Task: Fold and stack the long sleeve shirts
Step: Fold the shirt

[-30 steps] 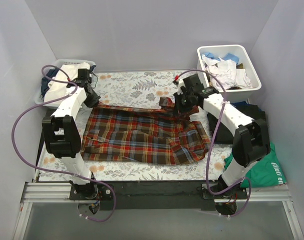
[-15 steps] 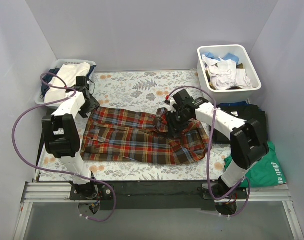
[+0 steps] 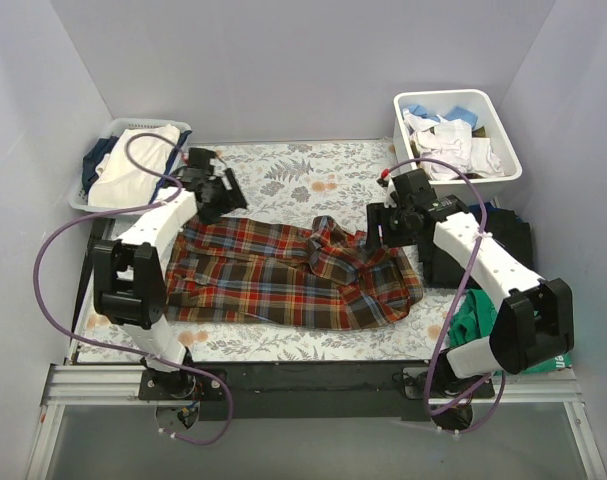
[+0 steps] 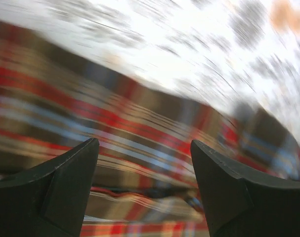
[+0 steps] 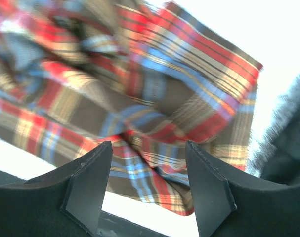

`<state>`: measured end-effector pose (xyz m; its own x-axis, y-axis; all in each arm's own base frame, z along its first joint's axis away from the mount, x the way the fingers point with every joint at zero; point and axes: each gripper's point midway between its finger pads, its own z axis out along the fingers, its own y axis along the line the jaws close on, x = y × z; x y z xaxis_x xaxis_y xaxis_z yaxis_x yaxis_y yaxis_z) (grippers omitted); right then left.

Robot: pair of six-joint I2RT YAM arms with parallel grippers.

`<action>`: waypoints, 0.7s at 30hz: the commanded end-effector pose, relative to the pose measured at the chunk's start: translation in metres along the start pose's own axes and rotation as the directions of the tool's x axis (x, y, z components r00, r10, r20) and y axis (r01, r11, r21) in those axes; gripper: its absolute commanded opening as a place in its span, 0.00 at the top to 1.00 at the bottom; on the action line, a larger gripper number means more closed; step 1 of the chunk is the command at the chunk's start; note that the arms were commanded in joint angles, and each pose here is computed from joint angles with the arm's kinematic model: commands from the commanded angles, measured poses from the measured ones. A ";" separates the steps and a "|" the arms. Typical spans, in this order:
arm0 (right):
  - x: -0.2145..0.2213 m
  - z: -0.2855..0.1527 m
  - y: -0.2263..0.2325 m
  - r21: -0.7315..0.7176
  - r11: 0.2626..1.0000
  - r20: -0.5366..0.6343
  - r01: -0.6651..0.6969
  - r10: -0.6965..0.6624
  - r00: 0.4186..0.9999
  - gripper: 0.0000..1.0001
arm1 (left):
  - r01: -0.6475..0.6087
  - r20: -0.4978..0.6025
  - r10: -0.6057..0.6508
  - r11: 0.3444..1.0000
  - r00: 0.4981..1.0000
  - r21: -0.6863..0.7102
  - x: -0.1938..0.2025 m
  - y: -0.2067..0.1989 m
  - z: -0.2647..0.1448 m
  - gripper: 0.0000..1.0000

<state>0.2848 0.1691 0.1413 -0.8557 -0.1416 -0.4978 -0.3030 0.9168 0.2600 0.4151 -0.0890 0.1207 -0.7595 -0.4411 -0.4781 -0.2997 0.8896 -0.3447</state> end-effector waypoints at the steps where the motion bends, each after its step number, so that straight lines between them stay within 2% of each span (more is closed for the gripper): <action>1: 0.000 0.004 -0.018 0.057 0.997 -0.006 -0.055 0.055 0.998 0.32 | -0.195 -0.038 0.216 0.935 0.976 0.298 0.042 -0.108 -0.029 0.25; 5: -0.005 0.005 -0.041 0.102 0.978 0.008 -0.182 0.183 0.983 0.33 | -0.309 -0.016 0.358 0.828 0.934 0.468 0.076 -0.174 -0.045 0.25; 6: -0.007 0.002 -0.056 0.120 0.955 0.025 -0.270 0.269 0.963 0.34 | -0.342 -0.023 0.412 0.786 0.911 0.515 0.097 -0.192 -0.047 0.24; 9: -0.008 -0.003 -0.081 0.125 0.919 0.046 -0.375 0.372 0.927 0.35 | -0.438 0.040 0.512 0.688 0.858 0.578 0.119 -0.231 -0.059 0.21; 14: -0.021 -0.014 -0.101 0.150 0.912 0.083 -0.383 0.374 0.924 0.36 | -0.513 0.061 0.601 0.621 0.797 0.592 0.151 -0.265 -0.043 0.20; 15: -0.021 -0.015 -0.105 0.148 0.907 0.084 -0.395 0.387 0.918 0.36 | -0.554 0.089 0.642 0.575 0.762 0.602 0.166 -0.274 -0.046 0.19; 17: -0.021 -0.017 -0.106 0.129 0.903 0.085 -0.410 0.402 0.912 0.36 | -0.605 0.121 0.681 0.536 0.722 0.589 0.179 -0.287 -0.038 0.18; 18: -0.021 -0.018 -0.107 0.108 0.897 0.083 -0.429 0.422 0.903 0.36 | -0.636 0.142 0.713 0.495 0.687 0.592 0.194 -0.294 -0.039 0.17; 21: -0.022 -0.019 -0.105 0.056 0.883 0.070 -0.466 0.462 0.884 0.36 | -0.667 0.152 0.749 0.454 0.645 0.591 0.216 -0.304 -0.032 0.16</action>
<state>0.3201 0.0649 0.1239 -0.8782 0.2830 -0.3855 0.1566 0.9318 0.3274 0.3352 -0.4272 0.1405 -0.7208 0.2850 -0.6319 0.6171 0.6790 -0.3976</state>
